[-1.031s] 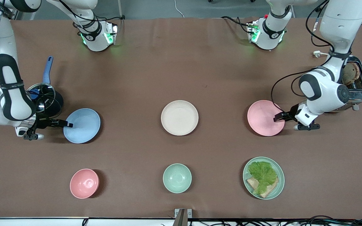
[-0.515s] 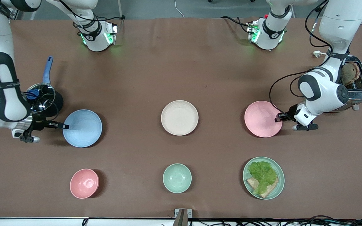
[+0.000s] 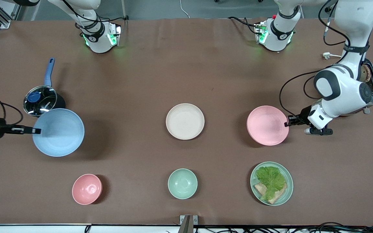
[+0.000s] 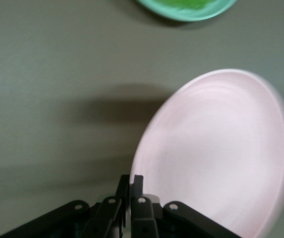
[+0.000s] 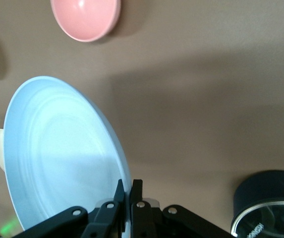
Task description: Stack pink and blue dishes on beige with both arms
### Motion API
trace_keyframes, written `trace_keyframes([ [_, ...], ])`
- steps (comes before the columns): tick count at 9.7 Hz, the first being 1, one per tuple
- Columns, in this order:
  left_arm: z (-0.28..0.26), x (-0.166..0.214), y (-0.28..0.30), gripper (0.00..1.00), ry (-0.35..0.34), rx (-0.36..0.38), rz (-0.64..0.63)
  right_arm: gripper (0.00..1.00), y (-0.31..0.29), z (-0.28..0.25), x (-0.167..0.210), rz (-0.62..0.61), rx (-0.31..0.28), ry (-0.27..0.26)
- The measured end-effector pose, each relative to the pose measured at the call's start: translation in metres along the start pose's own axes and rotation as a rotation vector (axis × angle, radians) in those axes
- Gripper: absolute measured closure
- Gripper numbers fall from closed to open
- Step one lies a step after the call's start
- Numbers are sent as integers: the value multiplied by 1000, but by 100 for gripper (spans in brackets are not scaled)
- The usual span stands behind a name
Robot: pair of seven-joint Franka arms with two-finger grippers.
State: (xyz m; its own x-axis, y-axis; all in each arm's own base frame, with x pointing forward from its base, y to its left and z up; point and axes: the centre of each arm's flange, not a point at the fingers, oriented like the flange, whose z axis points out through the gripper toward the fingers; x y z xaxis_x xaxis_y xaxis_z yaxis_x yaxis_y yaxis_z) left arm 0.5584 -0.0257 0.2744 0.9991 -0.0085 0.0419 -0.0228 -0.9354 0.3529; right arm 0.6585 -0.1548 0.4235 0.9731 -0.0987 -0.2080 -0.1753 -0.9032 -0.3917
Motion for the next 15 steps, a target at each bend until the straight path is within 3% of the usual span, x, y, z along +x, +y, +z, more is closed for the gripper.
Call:
trace_keyframes([
  [2, 3, -3, 73, 95, -8, -35, 52, 94, -34, -5, 1, -12, -5, -7],
  [4, 26, -7, 156, 95, -17, -72, 10, 94, -85, 23, 5, -40, -3, -47],
  [7, 109, -33, 252, 95, 41, -117, -77, 94, -140, 72, 6, -71, 40, -115],
  [9, 151, -55, 285, 95, 24, -101, -108, 94, -149, 107, 5, -62, 70, -142],
  [12, 156, -69, 329, 95, 40, -57, -156, 94, -168, 146, -3, -60, 83, -201],
  [15, 163, -73, 337, 95, 64, -6, -158, 94, -203, 188, -12, -64, 63, -202],
])
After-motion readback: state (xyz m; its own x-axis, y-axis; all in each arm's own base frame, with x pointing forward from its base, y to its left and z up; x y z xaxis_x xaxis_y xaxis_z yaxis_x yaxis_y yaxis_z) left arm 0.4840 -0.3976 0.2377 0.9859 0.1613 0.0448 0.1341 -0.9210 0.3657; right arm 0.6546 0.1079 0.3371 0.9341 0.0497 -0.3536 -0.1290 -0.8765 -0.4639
